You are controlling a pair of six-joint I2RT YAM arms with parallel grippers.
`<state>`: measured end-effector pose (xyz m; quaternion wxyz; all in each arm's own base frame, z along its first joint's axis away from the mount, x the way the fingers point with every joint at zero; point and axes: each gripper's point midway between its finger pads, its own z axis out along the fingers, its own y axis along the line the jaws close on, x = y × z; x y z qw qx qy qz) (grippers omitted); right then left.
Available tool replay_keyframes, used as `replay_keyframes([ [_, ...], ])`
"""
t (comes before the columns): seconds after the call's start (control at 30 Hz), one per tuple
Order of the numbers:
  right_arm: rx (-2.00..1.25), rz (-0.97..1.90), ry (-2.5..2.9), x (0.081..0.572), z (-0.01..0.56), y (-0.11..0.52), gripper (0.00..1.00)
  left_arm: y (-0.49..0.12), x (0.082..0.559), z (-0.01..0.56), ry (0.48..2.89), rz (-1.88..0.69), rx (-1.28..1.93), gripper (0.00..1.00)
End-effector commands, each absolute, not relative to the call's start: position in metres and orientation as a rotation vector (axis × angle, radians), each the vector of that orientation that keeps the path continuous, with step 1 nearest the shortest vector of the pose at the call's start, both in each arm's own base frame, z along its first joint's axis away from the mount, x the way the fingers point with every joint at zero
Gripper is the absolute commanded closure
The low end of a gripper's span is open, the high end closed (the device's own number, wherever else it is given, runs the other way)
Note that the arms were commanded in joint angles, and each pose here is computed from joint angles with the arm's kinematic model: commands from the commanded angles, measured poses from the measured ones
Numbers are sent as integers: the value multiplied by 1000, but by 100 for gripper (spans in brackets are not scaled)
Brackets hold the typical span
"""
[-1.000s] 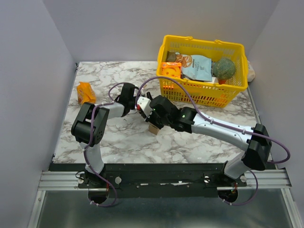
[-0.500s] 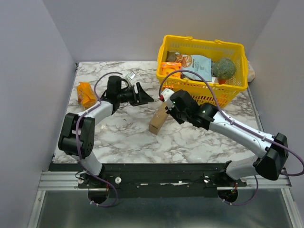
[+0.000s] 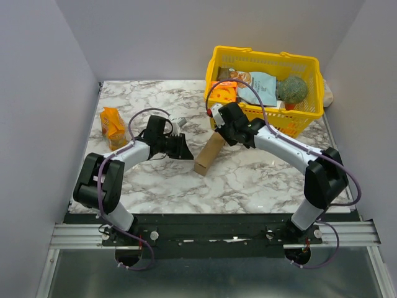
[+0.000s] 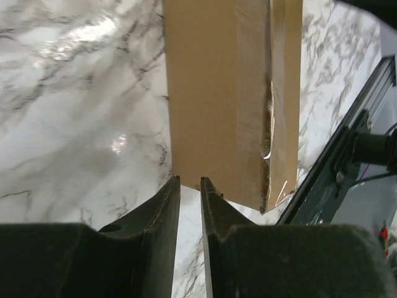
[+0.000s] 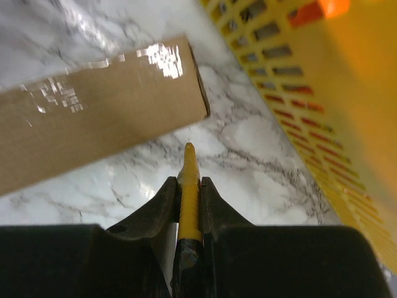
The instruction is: Unpack the express box
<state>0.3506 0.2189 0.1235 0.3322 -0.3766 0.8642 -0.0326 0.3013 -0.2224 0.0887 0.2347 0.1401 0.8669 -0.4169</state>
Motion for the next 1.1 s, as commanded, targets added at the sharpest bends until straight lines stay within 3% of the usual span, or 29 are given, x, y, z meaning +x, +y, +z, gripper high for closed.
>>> replay_keyframes([
  [0.0,-1002,30,2117,380,150,263,100,-248,283,85,2314,-1152,638,69],
  [0.17,-1067,165,2075,383,153,301,100,-255,261,84,2307,-1180,793,64],
  [0.43,-1171,438,2040,364,149,366,99,-241,218,100,2254,-1194,1087,38],
  [0.67,-1094,455,1956,397,180,395,100,-222,207,138,2152,-1055,1225,24],
  [0.77,-956,341,1893,419,226,384,100,-216,215,162,2098,-960,1212,18],
  [0.87,-875,245,1846,416,265,355,100,-210,236,175,2082,-837,1131,2],
  [1.07,-867,171,1931,357,260,286,100,-201,294,188,2130,-777,923,1],
])
